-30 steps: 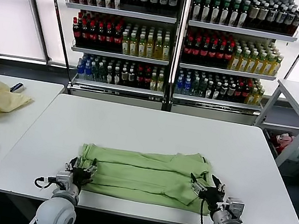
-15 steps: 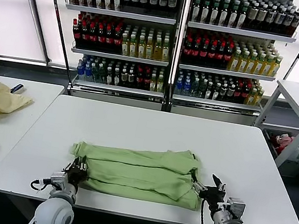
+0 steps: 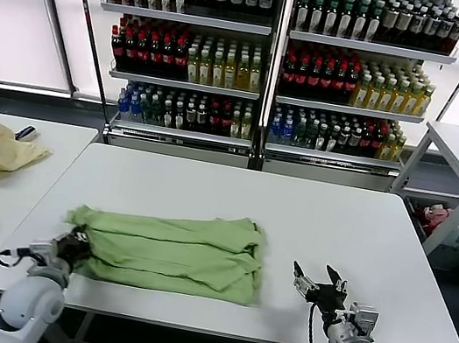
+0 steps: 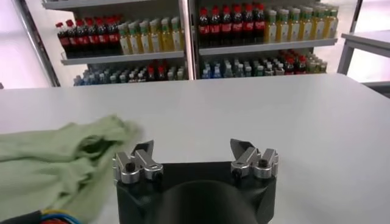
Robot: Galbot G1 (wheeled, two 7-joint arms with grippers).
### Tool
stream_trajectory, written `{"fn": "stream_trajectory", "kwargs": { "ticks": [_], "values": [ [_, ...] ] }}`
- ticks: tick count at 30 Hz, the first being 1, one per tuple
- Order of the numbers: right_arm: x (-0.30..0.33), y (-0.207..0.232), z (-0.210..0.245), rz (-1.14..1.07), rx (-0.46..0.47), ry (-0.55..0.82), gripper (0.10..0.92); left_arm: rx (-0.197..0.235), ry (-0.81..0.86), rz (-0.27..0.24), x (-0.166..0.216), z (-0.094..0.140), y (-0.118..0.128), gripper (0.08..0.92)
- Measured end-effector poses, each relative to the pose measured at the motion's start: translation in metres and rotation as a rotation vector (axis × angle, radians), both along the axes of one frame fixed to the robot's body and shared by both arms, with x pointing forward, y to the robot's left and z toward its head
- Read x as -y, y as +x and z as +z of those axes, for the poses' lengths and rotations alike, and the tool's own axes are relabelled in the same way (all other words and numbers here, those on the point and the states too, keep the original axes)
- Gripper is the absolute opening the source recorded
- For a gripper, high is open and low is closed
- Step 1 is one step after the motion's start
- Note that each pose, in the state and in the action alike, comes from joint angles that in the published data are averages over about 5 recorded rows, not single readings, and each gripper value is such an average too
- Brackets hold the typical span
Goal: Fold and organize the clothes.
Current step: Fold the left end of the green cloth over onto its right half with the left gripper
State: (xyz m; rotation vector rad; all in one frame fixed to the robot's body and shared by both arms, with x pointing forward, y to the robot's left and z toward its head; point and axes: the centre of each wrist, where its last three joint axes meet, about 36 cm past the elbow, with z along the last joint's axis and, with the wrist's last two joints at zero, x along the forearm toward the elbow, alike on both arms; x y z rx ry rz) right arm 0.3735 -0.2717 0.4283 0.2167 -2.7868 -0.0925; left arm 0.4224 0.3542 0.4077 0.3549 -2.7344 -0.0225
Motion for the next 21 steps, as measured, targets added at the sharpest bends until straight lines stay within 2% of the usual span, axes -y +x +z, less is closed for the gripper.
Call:
{"fn": "stream_trajectory", "kwargs": {
  "ticks": [4, 8, 15, 21],
  "values": [
    [-0.001, -0.001, 0.000, 0.000, 0.001, 0.002, 0.823, 0.047, 0.053, 0.009, -0.028, 0.029, 0.002, 0.108],
    [-0.002, -0.003, 0.001, 0.000, 0.003, 0.003, 0.823, 0.080, 0.057, -0.011, -0.035, 0.054, 0.001, 0.108],
    [0.002, -0.008, 0.002, -0.007, 0.007, -0.005, 0.823, 0.124, -0.055, -0.116, -0.004, 0.085, -0.009, 0.108],
    [0.004, -0.013, 0.002, -0.011, 0.007, -0.011, 0.823, 0.138, -0.228, -0.211, 0.042, 0.093, -0.015, 0.108]
  ]
}}
